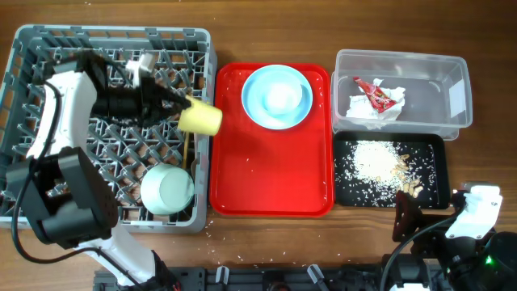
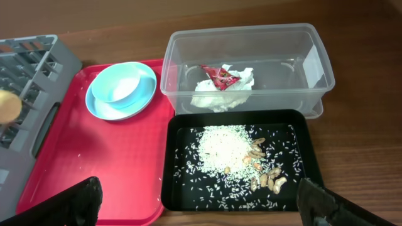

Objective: Sort waste into correct bins and load items into the dishwasher rack
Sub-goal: 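Carry the yellow cup left and set it in the rack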

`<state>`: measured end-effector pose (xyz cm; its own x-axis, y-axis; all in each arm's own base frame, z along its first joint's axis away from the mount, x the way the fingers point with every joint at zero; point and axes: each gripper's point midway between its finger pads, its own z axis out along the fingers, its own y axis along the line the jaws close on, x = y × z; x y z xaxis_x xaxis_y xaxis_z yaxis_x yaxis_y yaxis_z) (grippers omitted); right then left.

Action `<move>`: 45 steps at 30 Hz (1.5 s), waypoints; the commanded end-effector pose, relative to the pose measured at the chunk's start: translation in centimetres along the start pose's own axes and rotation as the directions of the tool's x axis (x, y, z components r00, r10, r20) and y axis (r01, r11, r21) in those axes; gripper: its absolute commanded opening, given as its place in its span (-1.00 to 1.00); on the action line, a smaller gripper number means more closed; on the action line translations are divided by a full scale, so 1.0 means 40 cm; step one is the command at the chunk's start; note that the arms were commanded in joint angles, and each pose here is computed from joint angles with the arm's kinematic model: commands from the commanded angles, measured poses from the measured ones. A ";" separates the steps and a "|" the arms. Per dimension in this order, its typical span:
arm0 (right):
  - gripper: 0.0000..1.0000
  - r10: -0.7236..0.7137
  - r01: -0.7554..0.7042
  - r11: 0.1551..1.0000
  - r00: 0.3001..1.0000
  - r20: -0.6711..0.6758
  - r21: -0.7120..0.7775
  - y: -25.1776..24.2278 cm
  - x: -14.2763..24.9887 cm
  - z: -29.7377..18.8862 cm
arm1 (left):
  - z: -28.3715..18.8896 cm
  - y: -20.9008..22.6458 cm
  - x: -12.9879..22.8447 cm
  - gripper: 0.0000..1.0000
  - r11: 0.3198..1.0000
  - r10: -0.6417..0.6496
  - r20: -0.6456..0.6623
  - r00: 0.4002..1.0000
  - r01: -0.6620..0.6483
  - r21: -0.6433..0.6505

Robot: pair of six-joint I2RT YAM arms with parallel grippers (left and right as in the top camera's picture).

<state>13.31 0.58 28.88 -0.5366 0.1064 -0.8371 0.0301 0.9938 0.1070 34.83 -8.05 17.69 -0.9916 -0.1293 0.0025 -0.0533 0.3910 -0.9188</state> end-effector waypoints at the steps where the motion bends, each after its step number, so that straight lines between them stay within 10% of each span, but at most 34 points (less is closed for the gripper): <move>1: 0.99 0.015 -0.015 1.000 1.000 0.011 -0.007 0.003 -0.003 -0.005 | 0.019 0.041 0.016 -0.92 0.999 -0.019 -0.002 1.000 0.019 0.031; 17: 0.99 0.015 -0.015 1.000 1.000 0.011 -0.007 0.003 -0.003 -0.005 | -0.066 0.273 -0.033 -0.92 0.922 -0.069 0.104 0.992 0.103 -0.374; 21: 0.99 0.015 -0.015 1.000 1.000 0.011 -0.007 0.003 -0.003 -0.005 | -0.078 0.269 -0.076 -0.48 0.915 -0.102 0.182 0.978 0.164 -0.369; 23: 0.99 0.015 -0.015 1.000 1.000 0.011 -0.007 0.003 -0.003 -0.005 | -0.097 0.239 -0.107 0.18 0.914 -0.101 0.219 0.970 0.178 -0.364; 27: 1.00 0.015 -0.015 1.000 1.000 0.011 -0.007 0.003 -0.003 -0.005 | -0.149 0.123 -0.146 0.43 0.922 -0.022 0.305 0.952 0.138 -0.361; 28: 1.00 0.015 -0.015 1.000 1.000 0.011 -0.007 0.003 -0.003 -0.005 | -0.145 0.064 -0.110 0.24 0.920 0.023 0.285 0.958 0.091 -0.382; 30: 0.99 0.015 -0.015 1.000 1.000 0.011 -0.007 0.003 -0.003 -0.005 | -0.118 0.055 -0.061 -0.92 0.865 0.049 0.227 0.973 0.073 -0.497; 36: 0.99 0.015 -0.015 1.000 1.000 0.011 -0.007 0.003 -0.002 -0.005 | -0.022 0.121 0.040 -0.92 0.606 -0.041 0.146 0.988 0.141 -0.783; 45: 0.99 0.015 -0.015 1.000 1.000 0.011 -0.007 0.003 -0.003 -0.005 | -0.023 0.159 0.086 -0.85 0.552 -0.095 0.119 0.988 0.152 -0.820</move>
<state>13.31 0.58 28.88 -0.5366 0.1064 -0.8371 0.0301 0.9938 0.1070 32.01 -5.41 13.31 -0.9646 -0.2635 0.0044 -0.2583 0.9419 -0.2146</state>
